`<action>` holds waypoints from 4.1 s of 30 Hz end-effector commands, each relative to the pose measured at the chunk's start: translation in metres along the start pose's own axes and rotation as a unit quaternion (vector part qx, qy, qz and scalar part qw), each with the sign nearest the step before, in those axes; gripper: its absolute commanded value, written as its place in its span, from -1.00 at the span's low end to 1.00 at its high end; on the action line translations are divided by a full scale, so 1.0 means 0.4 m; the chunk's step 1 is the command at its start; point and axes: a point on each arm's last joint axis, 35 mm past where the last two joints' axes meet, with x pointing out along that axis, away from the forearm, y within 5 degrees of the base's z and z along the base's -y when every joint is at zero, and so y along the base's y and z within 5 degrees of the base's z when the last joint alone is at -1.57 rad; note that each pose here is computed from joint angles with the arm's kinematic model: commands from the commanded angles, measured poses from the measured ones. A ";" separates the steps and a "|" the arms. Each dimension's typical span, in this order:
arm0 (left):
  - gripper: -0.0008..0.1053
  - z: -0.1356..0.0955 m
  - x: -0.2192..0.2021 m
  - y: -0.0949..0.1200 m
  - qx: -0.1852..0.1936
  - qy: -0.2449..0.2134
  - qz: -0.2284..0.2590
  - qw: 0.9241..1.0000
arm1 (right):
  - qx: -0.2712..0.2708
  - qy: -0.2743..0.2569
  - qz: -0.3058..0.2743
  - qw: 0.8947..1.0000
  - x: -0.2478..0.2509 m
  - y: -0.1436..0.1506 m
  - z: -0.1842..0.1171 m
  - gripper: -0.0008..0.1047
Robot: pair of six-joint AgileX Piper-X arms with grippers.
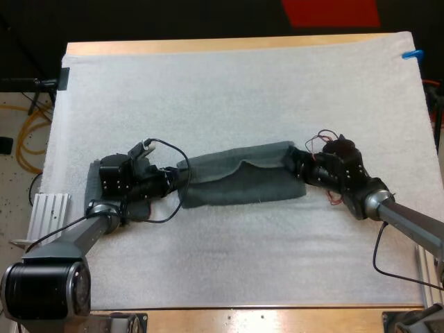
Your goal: Pick towel from pile fold and stack
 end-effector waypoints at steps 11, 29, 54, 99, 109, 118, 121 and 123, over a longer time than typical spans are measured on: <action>0.18 0.054 -0.029 -0.099 0.076 -0.037 -0.035 0.996 | -0.197 -0.084 0.071 0.974 -0.056 0.077 0.060 0.42; 0.18 -0.062 -0.323 -0.444 0.282 -0.125 0.115 0.944 | -0.329 -0.075 -0.077 0.938 -0.407 0.160 0.022 0.42; 0.18 -0.186 -0.398 -0.482 0.245 -0.077 0.065 0.964 | -0.224 0.025 -0.115 0.967 -0.325 0.050 0.225 0.42; 0.18 -0.219 -0.397 -0.462 0.194 -0.006 0.046 0.980 | -0.255 0.257 -0.056 0.931 0.075 0.003 0.082 -0.97; 0.18 -0.219 -0.397 -0.462 0.194 -0.006 0.046 0.980 | -0.485 0.193 -0.361 0.772 -0.140 0.079 0.165 -0.97; 0.18 -0.219 -0.397 -0.462 0.194 -0.006 0.046 0.980 | -0.489 0.172 -0.346 0.782 -0.185 0.113 0.169 -0.97; 0.18 -0.219 -0.397 -0.462 0.194 -0.006 0.046 0.980 | -0.419 0.176 -0.271 0.849 -0.164 0.118 0.152 -0.97; 0.18 -0.219 -0.397 -0.463 0.194 -0.006 0.046 0.980 | -0.369 0.178 -0.225 0.884 -0.147 0.119 0.145 -0.97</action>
